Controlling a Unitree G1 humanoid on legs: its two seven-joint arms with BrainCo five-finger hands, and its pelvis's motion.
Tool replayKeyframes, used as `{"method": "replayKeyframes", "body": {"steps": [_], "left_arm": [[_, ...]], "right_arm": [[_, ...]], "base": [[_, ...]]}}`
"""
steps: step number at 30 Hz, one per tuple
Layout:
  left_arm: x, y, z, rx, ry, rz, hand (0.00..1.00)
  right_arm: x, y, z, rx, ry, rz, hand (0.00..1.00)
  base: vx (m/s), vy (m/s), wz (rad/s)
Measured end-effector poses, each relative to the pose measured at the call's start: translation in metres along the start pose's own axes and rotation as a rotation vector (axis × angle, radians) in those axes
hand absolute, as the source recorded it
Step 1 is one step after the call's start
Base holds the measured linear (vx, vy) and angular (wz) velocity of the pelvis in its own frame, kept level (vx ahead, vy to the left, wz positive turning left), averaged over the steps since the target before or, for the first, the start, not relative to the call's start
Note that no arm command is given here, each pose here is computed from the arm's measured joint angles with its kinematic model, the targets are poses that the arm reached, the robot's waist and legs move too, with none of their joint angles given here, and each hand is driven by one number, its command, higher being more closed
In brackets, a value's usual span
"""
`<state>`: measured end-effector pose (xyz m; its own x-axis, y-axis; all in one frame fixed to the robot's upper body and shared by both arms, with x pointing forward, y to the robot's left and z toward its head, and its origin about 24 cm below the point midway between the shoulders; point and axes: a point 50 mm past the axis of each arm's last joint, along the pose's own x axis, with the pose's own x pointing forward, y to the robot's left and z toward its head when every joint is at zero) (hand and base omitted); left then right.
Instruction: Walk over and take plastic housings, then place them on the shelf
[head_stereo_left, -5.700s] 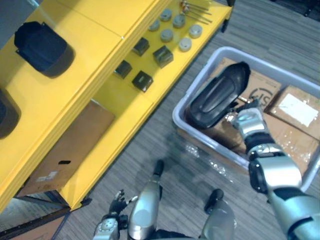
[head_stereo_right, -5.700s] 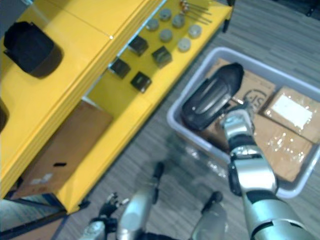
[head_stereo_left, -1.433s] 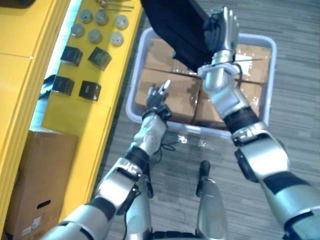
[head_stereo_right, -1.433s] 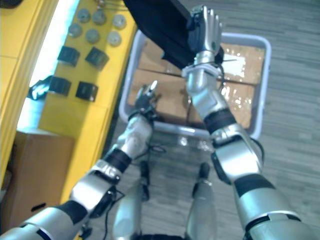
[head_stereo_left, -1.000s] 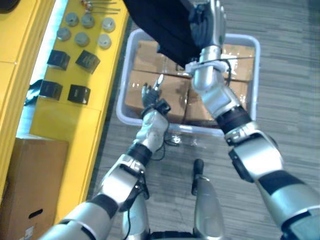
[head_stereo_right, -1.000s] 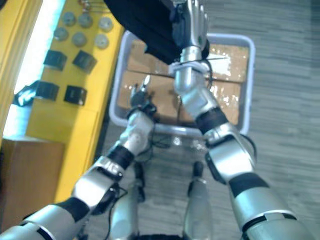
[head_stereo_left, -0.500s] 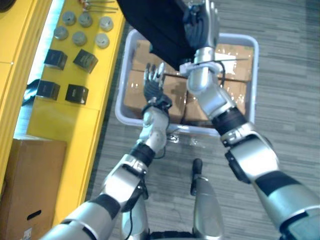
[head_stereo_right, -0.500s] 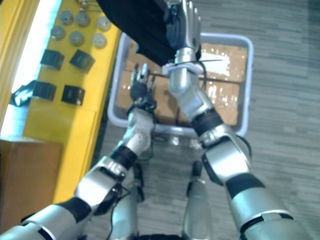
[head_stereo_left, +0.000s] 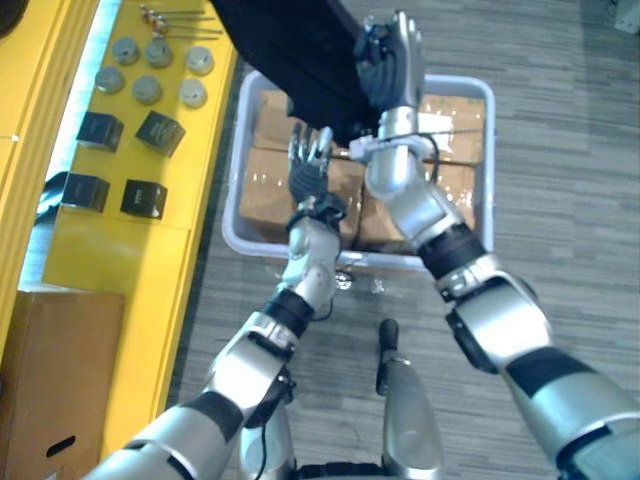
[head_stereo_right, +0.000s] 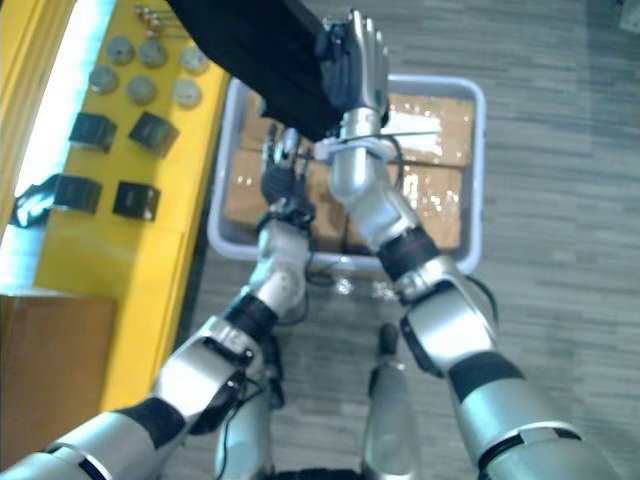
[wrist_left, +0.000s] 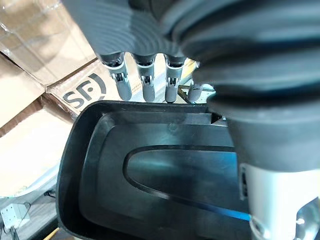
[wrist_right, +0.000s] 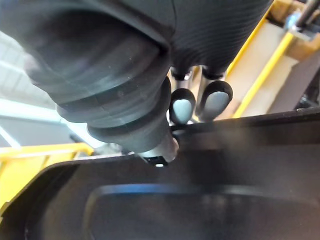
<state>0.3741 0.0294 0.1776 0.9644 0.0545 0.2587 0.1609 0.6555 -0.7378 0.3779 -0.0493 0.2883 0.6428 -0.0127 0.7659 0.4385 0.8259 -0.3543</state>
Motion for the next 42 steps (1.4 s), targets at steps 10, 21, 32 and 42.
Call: {"method": "replayKeyframes", "body": {"steps": [10, 21, 32, 42], "left_arm": [[-0.003, 0.000, -0.003, 0.182, -0.011, 0.047, 0.00], [-0.007, 0.007, -0.010, 0.451, -0.019, 0.124, 0.00], [-0.008, 0.008, -0.007, 0.536, -0.083, 0.147, 0.00], [-0.014, 0.010, 0.000, 0.528, -0.202, 0.162, 0.00]], "right_arm": [[0.000, 0.002, 0.007, 0.021, -0.016, -0.001, 1.00], [-0.005, 0.003, -0.001, 0.004, 0.017, 0.008, 1.00], [-0.006, 0.003, -0.002, 0.004, 0.022, 0.008, 1.00], [-0.009, 0.004, -0.003, 0.051, 0.050, 0.006, 1.00]], "base": [[0.00, 0.000, 0.00], [0.00, 0.000, 0.00], [0.00, 0.000, 0.00], [0.00, 0.000, 0.00]]}}
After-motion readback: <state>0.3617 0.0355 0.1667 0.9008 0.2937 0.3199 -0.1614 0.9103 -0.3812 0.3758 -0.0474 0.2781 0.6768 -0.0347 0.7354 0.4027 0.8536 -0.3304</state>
